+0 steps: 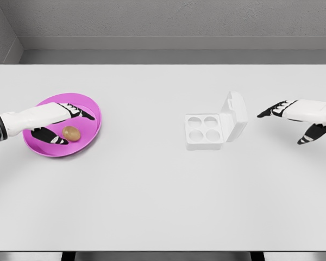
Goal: Pack egg into the box and close the box lid
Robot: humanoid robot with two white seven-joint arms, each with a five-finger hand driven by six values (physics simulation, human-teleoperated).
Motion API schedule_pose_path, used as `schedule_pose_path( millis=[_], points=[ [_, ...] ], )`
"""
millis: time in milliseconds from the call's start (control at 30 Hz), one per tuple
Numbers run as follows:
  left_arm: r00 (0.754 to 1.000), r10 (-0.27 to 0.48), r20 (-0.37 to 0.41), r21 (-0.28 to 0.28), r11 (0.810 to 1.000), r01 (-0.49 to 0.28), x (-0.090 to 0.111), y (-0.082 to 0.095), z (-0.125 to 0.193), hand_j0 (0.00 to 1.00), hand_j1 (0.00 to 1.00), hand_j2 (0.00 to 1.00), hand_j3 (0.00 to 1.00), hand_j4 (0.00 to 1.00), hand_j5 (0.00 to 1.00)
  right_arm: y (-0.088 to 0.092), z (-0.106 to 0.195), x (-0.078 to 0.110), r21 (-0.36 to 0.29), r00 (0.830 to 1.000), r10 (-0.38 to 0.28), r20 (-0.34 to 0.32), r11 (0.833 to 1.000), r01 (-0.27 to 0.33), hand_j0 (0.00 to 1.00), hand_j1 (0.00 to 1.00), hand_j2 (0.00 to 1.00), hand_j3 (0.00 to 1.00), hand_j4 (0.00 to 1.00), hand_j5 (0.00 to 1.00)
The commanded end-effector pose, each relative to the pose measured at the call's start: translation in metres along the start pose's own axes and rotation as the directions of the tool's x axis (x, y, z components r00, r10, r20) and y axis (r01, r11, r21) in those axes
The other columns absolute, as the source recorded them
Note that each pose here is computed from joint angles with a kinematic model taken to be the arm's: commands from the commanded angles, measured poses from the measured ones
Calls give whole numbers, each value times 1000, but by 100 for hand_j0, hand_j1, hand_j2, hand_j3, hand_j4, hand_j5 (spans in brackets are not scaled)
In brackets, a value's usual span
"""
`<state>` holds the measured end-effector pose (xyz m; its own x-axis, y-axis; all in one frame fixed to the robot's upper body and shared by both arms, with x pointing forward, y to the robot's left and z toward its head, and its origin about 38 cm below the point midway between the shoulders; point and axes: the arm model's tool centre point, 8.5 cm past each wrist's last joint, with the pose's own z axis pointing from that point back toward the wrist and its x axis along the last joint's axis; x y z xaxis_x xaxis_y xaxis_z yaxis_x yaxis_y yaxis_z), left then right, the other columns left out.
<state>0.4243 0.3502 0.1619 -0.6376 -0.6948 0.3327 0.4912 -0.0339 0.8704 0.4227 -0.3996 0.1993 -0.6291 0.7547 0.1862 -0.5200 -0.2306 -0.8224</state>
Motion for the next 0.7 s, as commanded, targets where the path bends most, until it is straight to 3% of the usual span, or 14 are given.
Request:
schedule_pose_path(
  millis=[0, 667],
  points=[
    [1000, 6, -2, 4, 1000, -6, -1, 0, 1, 87, 87, 87, 87, 87, 87, -1, 1, 0, -2, 1000, -3, 1, 1000, 3, 100, 100, 100, 100, 100, 100],
    [1000, 26, -17, 4, 1000, -26, -7, -3, 0, 87, 87, 87, 87, 87, 87, -3, 0, 1, -7, 1000, 1, 2, 1000, -1, 100, 100, 100, 100, 100, 100]
  ],
)
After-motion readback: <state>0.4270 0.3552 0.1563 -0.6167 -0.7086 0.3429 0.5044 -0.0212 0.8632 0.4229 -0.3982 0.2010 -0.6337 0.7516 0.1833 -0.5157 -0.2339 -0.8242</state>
